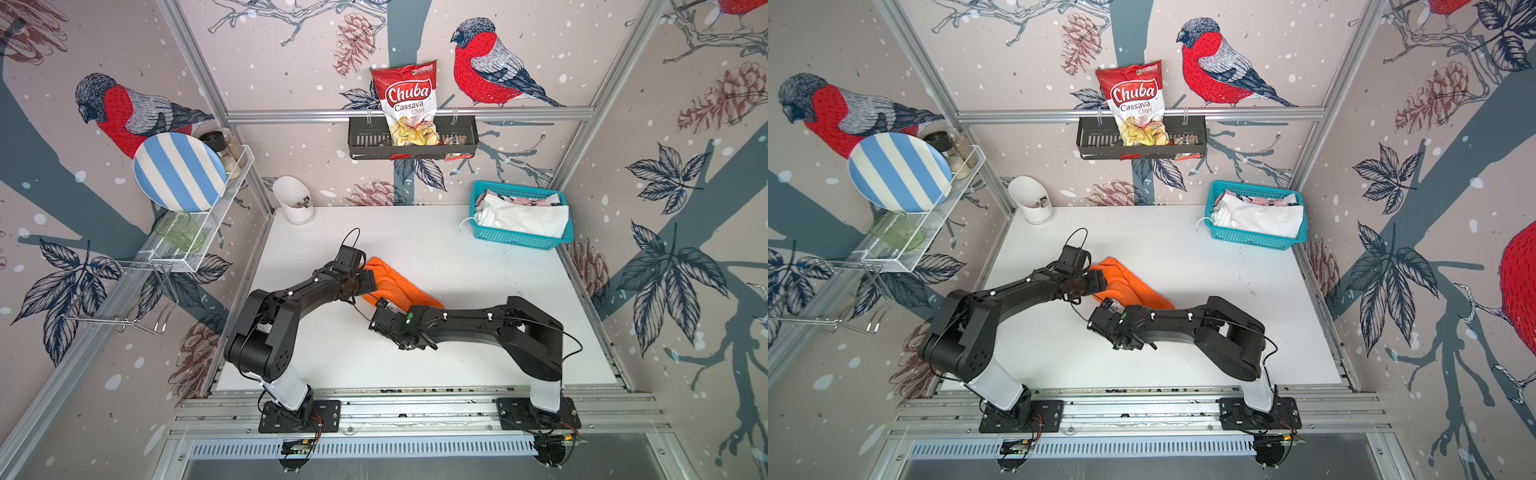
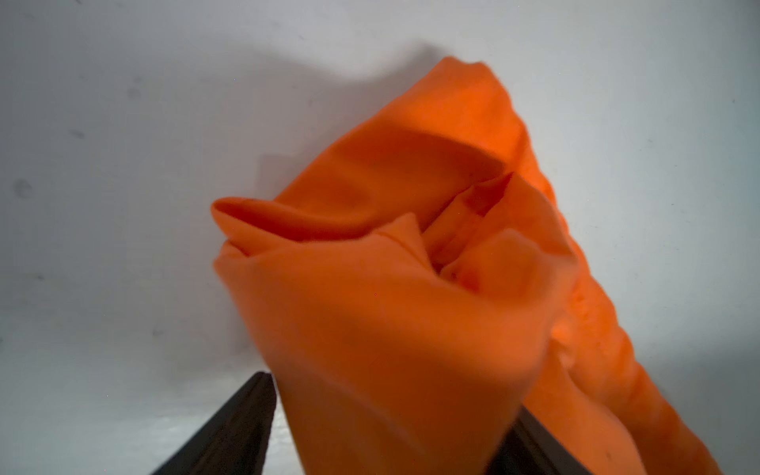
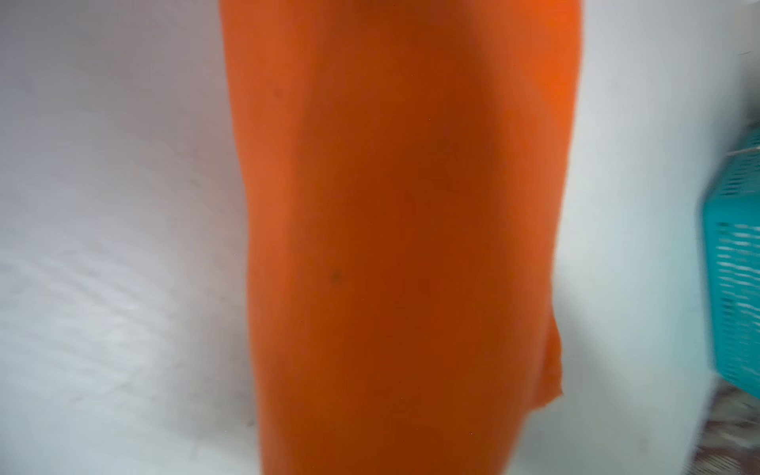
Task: Roll up the shorts
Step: Roll the shorts at the center of the board.
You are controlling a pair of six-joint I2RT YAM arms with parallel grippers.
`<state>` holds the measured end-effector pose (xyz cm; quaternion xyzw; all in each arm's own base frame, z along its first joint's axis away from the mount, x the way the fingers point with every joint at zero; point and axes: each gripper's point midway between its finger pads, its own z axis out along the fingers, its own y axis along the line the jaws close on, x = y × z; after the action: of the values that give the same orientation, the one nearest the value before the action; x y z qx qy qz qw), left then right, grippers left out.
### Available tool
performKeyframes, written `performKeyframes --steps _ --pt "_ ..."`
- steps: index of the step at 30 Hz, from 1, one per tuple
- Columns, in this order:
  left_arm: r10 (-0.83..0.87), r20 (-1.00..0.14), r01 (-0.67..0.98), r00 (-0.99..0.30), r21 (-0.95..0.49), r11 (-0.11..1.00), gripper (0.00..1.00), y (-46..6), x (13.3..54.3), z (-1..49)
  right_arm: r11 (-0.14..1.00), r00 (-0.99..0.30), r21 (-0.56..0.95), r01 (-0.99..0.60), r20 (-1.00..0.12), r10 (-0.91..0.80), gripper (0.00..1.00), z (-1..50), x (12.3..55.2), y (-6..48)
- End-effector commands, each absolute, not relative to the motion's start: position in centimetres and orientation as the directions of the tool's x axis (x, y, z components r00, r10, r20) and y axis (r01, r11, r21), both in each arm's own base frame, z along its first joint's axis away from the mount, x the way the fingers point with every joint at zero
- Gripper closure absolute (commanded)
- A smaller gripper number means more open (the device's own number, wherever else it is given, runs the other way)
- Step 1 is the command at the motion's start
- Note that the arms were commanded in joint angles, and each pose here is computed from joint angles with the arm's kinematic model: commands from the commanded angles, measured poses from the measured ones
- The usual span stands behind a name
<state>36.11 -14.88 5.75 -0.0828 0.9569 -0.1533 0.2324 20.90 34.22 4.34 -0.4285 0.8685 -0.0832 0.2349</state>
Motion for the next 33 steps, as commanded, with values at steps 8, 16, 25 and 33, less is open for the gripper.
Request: performKeyframes --steps 8,16,25,33 --pt "-0.224 -0.507 -0.084 -0.832 -0.283 0.955 0.17 -12.6 34.7 12.1 0.473 -0.741 0.597 -0.647 -0.348 -0.574 0.77 7.6 16.1 39.7" --pt "-0.215 -0.485 -0.080 -0.848 -0.283 0.956 0.16 -12.8 34.4 12.0 0.378 -0.888 0.849 -0.369 -0.203 -0.413 0.79 5.7 18.7 37.1" --pt "-0.145 -0.451 0.001 -0.880 -0.307 0.952 0.18 -16.2 38.6 11.0 0.419 -0.948 0.879 -0.227 -0.100 -0.303 0.73 2.3 21.2 33.1" --pt "-0.118 -0.409 -0.040 -0.905 -0.194 0.980 0.39 -15.3 41.9 6.5 0.650 -0.958 0.706 -0.280 -0.163 -0.236 0.51 0.4 23.5 30.1"
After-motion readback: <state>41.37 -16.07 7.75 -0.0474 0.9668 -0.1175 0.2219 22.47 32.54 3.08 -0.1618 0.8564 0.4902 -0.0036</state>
